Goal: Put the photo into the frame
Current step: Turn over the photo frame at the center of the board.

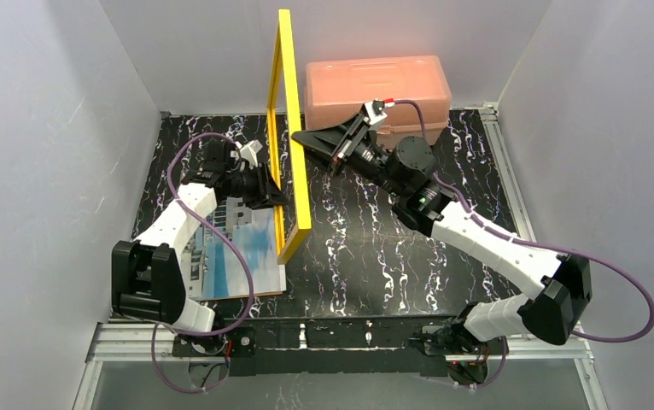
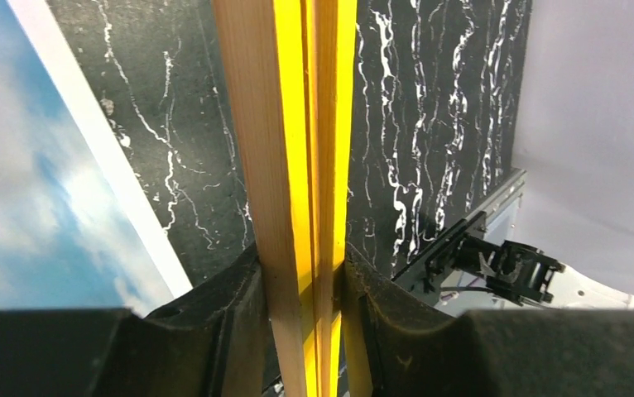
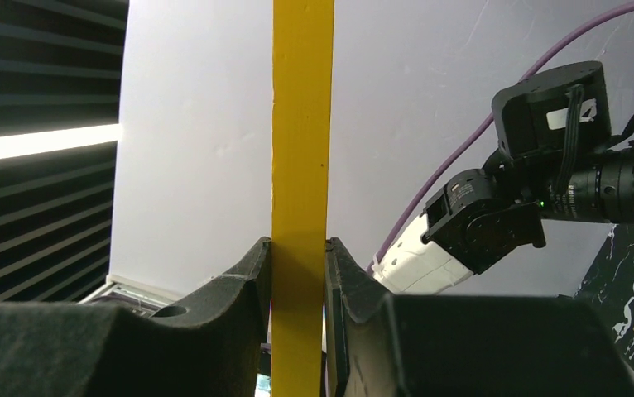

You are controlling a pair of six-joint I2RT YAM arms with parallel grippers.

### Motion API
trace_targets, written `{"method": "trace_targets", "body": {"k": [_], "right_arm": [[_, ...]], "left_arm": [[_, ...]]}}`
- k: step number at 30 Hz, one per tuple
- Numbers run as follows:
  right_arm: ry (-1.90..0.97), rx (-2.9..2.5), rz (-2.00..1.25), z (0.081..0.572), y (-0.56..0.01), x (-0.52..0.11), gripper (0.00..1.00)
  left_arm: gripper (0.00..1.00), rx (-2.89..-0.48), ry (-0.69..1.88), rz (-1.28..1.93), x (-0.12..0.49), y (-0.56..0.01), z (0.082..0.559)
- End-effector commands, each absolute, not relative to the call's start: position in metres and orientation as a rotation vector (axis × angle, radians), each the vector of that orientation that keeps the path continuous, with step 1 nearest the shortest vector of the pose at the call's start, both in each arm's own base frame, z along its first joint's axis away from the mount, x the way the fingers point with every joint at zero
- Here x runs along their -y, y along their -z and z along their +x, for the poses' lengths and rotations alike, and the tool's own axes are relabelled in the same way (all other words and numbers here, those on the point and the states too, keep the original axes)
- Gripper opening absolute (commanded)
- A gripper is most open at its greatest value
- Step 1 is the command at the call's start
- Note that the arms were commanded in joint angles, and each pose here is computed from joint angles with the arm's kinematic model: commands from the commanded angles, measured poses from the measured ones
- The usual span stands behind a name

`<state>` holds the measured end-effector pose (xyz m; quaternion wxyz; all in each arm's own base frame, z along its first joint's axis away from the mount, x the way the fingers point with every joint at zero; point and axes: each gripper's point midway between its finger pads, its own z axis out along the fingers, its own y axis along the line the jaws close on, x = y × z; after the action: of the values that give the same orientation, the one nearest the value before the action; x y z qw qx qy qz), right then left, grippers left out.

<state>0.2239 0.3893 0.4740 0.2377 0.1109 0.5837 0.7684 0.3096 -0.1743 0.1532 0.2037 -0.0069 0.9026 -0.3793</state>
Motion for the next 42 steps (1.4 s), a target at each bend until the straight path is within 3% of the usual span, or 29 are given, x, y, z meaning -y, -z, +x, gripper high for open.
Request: {"method": "trace_targets", "body": {"k": [1, 3, 4, 5, 8, 11, 15, 21, 28, 42], "right_arm": [[-2.142, -1.456, 0.310, 0.221, -0.497, -0.358, 0.01], [-2.097, -1.493, 0.331, 0.225, -0.485, -0.349, 0.04], [-2.065, -1.519, 0.342, 0.227, -0.478, -0.345, 0.10], [-2.024, -1.556, 0.349, 0.229, -0.471, -0.341, 0.27], [-1.865, -1.658, 0.357, 0.235, -0.453, -0.324, 0.50], [-1.723, -1.728, 0.381, 0.241, -0.438, -0.301, 0.62], [-1.665, -1.764, 0.413, 0.242, -0.427, -0.282, 0.60], [-1.337, -2.029, 0.370, 0.250, -0.387, -0.268, 0.41], [-0.945, -2.261, 0.267, 0.242, -0.327, -0.231, 0.28], [-0.348, -2.539, 0.217, 0.213, -0.212, -0.154, 0.16]], "left_arm": [[0.04, -2.404, 0.966, 0.080, 0.165, -0.186, 0.313], [0.01, -2.391, 0.906, 0.087, 0.157, -0.186, 0.314], [0.00, -2.386, 0.874, 0.090, 0.153, -0.185, 0.314], [0.00, -2.382, 0.844, 0.095, 0.149, -0.184, 0.314], [0.00, -2.371, 0.756, 0.105, 0.138, -0.181, 0.314], [0.00, -2.352, 0.696, 0.120, 0.131, -0.181, 0.314], [0.00, -2.352, 0.683, 0.105, 0.126, -0.180, 0.312], [0.00, -2.343, 0.644, 0.123, 0.121, -0.185, 0.311], [0.00, -2.368, 0.594, 0.244, 0.116, -0.174, 0.291], [0.00, -2.504, 0.588, 0.597, 0.145, -0.140, 0.231]]}}
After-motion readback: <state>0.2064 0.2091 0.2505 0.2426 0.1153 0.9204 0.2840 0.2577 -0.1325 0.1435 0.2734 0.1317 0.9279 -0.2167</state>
